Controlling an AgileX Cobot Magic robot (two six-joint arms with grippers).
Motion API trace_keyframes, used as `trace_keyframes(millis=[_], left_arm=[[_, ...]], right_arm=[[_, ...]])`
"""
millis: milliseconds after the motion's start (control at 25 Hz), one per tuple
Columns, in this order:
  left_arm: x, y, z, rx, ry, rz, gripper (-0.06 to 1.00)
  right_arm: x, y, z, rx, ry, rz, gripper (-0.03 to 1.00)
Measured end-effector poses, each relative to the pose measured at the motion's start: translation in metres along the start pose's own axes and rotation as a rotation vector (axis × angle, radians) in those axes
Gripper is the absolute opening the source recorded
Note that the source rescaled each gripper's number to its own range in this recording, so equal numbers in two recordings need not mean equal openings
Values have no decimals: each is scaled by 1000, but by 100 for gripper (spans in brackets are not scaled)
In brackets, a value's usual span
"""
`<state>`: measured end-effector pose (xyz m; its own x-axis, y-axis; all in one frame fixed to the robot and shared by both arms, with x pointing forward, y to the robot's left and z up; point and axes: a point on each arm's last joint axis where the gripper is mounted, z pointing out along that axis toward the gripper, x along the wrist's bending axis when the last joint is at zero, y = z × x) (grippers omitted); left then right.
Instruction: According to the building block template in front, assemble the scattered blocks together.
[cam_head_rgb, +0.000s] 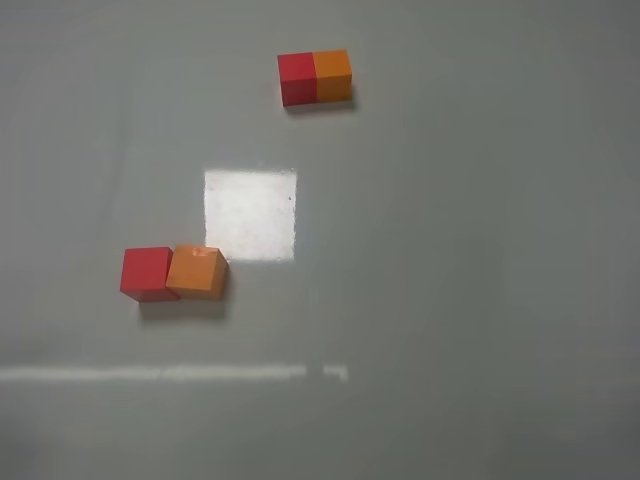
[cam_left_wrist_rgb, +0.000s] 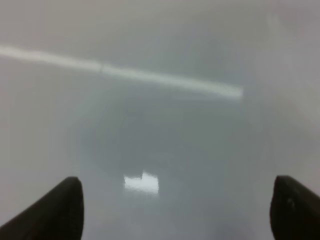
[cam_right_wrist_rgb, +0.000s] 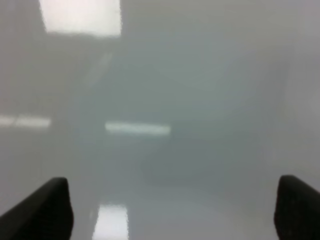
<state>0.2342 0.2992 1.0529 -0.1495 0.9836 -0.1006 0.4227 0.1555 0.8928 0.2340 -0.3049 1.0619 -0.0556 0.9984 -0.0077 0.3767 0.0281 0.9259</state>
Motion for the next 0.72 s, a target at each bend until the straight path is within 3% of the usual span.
trace_keyframes(millis=[320,440,720], left_arm=[[0,0,0,0,-1,5,68],[-1,2,-4,8,-3,71,73],[-6,61,-14,159,9,158,75]], right_arm=[[0,0,0,0,-33,13,85],[0,0,0,1,-66,27,84],[1,0,0,0,-95,39,82]])
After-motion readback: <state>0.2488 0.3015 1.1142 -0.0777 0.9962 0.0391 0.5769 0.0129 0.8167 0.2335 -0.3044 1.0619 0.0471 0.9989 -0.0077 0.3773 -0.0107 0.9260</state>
